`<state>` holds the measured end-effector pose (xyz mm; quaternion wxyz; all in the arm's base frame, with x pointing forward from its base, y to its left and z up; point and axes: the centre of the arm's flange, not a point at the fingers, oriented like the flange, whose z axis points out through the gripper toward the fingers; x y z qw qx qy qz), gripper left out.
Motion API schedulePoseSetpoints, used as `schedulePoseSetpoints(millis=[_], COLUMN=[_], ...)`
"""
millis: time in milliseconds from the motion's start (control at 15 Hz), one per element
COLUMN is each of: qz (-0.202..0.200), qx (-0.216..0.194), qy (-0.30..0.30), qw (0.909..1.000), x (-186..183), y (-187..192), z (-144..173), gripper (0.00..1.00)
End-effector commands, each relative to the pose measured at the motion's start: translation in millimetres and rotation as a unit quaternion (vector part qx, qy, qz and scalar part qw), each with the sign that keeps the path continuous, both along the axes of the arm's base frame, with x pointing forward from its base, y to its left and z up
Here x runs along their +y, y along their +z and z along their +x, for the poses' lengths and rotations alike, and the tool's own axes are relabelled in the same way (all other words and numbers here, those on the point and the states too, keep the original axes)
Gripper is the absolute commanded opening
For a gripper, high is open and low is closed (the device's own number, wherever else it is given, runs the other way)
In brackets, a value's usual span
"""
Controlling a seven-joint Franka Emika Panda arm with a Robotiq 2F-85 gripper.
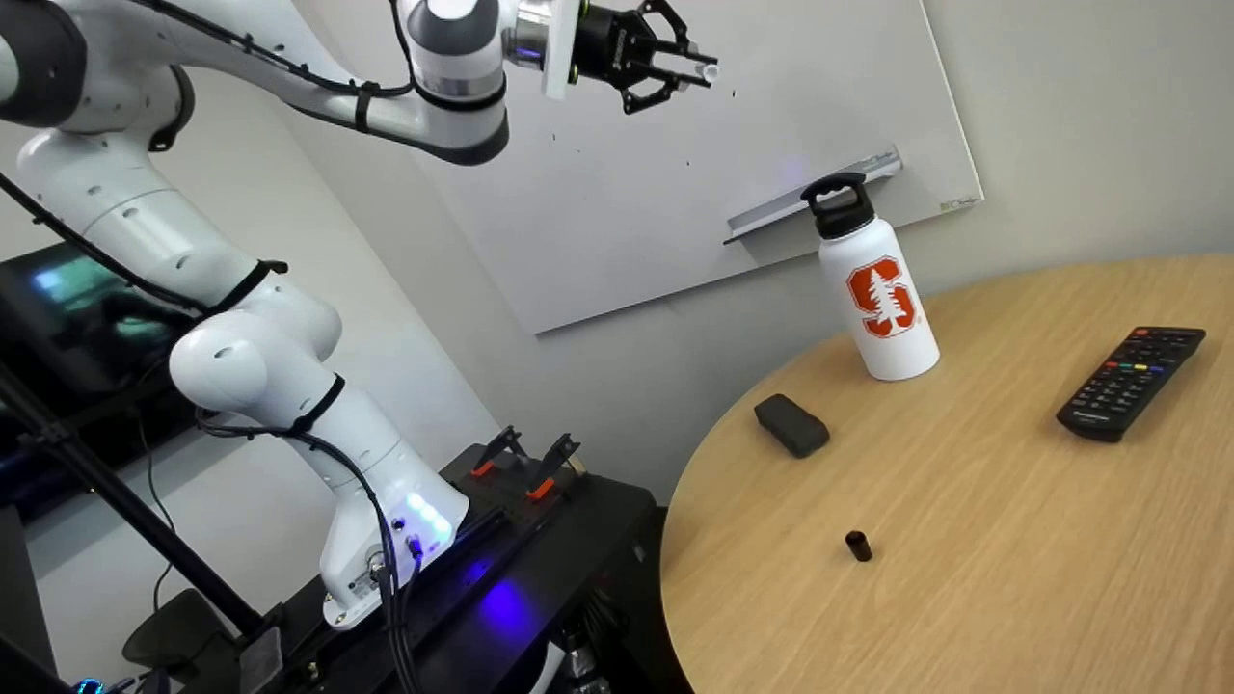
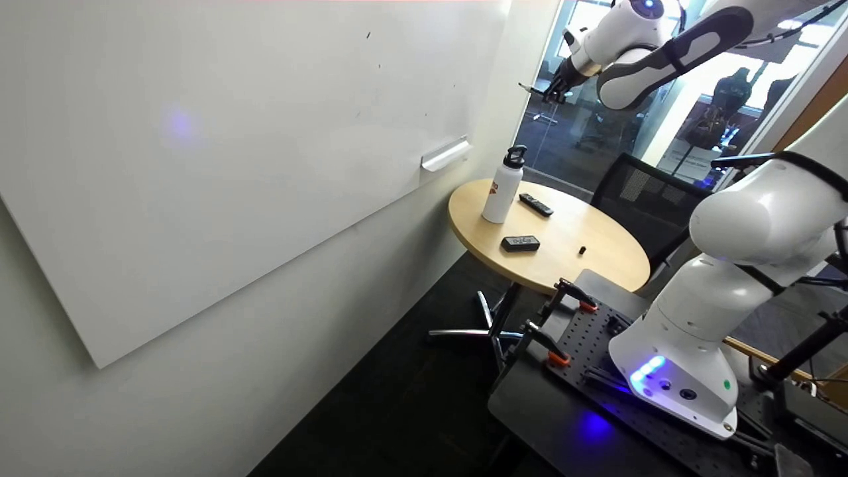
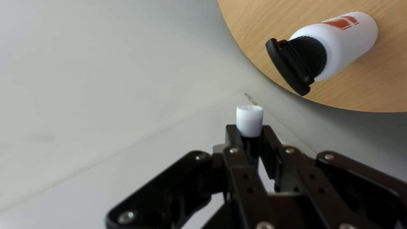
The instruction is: Use the marker to scribble on the white board
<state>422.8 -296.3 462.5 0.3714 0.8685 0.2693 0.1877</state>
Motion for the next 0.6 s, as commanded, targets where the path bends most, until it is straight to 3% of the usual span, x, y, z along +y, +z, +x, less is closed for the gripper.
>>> schedulePoseSetpoints(millis=[0,133,200,333,467,533], qz=[-0.061,-0.067,-0.058,-0.058,-0.060,-0.059], qx=[-0.012,-0.027,-0.021,-0.026,-0.026,-0.026], qy=[-0.009,0.015,0.015,0.027,0.029,0.026], qw=[0.9980,0.9973,0.9980,0.9976,0.9975,0.9975], x=[87.9,129.1,82.7,115.4,124.5,122.3], y=[5.0,11.6,30.8,25.0,24.1,24.0], z=[7.6,7.4,12.4,13.7,10.7,9.1], gripper=[0.05,0.05,0.20,0.20,0.20,0.05])
